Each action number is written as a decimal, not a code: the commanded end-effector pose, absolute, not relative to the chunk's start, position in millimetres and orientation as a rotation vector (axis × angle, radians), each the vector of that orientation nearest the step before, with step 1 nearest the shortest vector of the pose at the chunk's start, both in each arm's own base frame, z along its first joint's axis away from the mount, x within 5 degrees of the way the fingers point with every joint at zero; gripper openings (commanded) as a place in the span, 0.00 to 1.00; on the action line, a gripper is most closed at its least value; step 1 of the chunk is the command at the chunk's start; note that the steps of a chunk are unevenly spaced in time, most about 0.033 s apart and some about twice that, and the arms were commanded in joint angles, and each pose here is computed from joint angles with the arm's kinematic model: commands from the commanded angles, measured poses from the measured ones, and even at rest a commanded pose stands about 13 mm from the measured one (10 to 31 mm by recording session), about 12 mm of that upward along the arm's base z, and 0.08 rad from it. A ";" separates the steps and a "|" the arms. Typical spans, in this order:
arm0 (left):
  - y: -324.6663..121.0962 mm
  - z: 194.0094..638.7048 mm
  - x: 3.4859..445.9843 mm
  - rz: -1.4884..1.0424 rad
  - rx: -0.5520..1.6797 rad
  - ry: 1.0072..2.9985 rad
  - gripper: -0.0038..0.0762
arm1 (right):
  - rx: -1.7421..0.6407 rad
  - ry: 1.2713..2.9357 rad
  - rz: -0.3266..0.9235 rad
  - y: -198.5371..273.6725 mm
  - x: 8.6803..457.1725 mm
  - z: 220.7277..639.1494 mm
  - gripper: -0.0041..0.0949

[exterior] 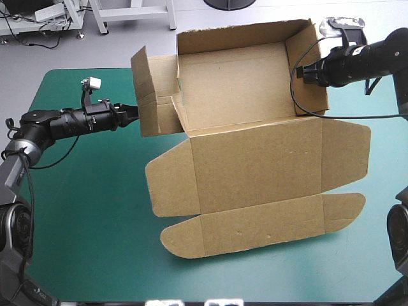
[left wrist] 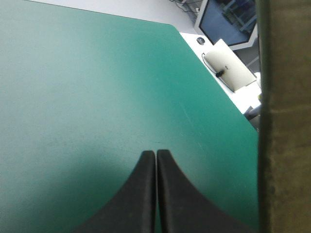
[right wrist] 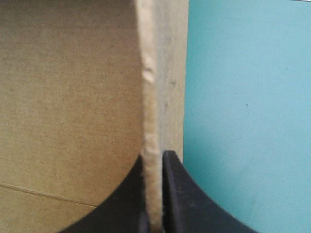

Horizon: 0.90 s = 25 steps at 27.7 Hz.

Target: Fold the box

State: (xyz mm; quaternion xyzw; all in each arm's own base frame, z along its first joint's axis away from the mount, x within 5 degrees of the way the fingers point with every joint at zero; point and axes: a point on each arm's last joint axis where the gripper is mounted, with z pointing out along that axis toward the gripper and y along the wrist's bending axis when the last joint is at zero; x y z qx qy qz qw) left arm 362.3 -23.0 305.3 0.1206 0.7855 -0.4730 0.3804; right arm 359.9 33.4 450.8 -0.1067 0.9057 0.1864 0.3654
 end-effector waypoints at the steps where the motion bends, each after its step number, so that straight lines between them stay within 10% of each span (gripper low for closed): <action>1: -36.2 338.7 354.8 -1.305 0.337 1.841 0.04 | -0.292 2.243 0.541 38.8 338.6 477.8 0.02; 25: -69.3 371.4 314.1 -1.416 0.495 1.897 0.04 | -0.339 2.332 0.513 53.1 345.7 447.3 0.02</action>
